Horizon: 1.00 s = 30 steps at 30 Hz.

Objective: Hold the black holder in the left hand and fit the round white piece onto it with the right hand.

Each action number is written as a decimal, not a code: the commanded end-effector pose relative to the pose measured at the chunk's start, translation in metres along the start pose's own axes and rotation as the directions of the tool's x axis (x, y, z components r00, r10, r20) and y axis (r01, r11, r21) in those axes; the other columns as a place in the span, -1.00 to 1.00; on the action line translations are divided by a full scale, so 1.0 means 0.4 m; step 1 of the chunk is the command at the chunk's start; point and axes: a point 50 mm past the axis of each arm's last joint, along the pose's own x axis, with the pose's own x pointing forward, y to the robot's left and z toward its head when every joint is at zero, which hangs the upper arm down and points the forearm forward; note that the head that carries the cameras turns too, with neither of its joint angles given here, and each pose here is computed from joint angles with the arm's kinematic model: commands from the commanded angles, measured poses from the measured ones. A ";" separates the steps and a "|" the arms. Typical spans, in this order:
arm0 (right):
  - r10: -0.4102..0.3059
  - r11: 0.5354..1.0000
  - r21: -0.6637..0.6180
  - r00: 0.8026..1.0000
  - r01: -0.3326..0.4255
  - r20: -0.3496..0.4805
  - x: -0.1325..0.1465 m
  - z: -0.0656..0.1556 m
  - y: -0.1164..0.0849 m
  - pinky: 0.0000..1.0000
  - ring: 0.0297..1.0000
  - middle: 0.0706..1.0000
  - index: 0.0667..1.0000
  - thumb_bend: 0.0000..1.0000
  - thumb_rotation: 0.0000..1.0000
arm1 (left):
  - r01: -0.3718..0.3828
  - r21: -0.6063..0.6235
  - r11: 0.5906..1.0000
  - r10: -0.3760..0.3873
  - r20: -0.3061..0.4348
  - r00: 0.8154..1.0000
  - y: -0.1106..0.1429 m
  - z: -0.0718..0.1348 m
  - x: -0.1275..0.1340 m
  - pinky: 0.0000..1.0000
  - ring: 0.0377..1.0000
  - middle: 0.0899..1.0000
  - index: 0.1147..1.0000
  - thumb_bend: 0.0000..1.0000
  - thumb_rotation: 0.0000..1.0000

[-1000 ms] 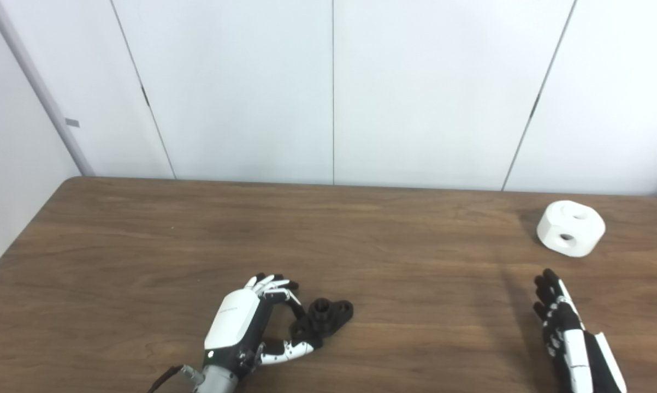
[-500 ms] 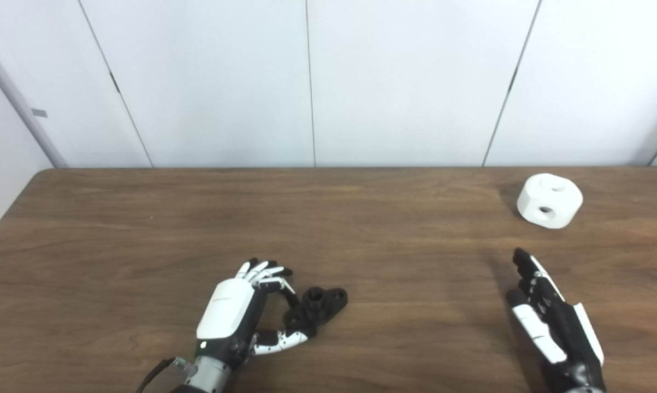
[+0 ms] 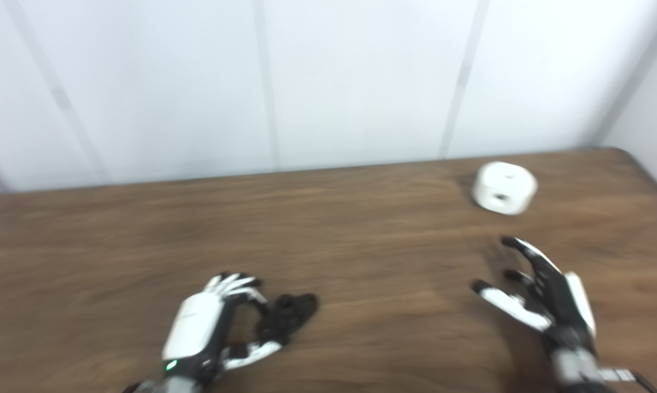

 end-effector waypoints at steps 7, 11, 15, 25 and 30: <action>-0.105 0.980 -0.162 0.989 0.120 0.102 0.083 0.114 -0.057 1.00 0.88 0.79 0.49 0.65 -0.39 | 0.072 0.022 0.997 -0.071 -0.021 0.997 -0.012 -0.039 -0.049 0.82 0.69 0.50 -0.16 0.04 -0.91; -0.125 0.965 -0.212 0.983 0.153 0.138 0.115 0.141 -0.080 0.93 0.86 0.79 0.48 0.61 -0.43 | 0.074 0.021 0.997 -0.073 -0.026 0.997 -0.007 -0.039 -0.050 0.79 0.68 0.49 -0.16 0.04 -0.91; -0.119 0.946 -0.281 0.978 0.165 0.174 0.162 0.167 -0.106 0.86 0.85 0.81 0.48 0.64 -0.46 | 0.073 0.023 0.997 -0.072 -0.028 0.997 -0.005 -0.040 -0.050 0.77 0.67 0.48 -0.16 0.04 -0.91; -0.118 0.884 -0.424 0.973 0.195 0.200 0.293 0.231 -0.144 0.72 0.94 0.96 0.50 0.76 -0.53 | 0.073 0.024 0.997 -0.073 -0.036 0.997 0.001 -0.040 -0.055 0.77 0.65 0.47 -0.16 0.04 -0.92; -0.066 0.844 -0.515 0.982 0.149 0.175 0.363 0.252 -0.154 0.82 1.00 1.00 0.57 0.82 -0.50 | 0.076 0.032 0.997 -0.075 -0.044 0.996 0.000 -0.041 -0.052 0.77 0.65 0.47 -0.16 0.04 -0.92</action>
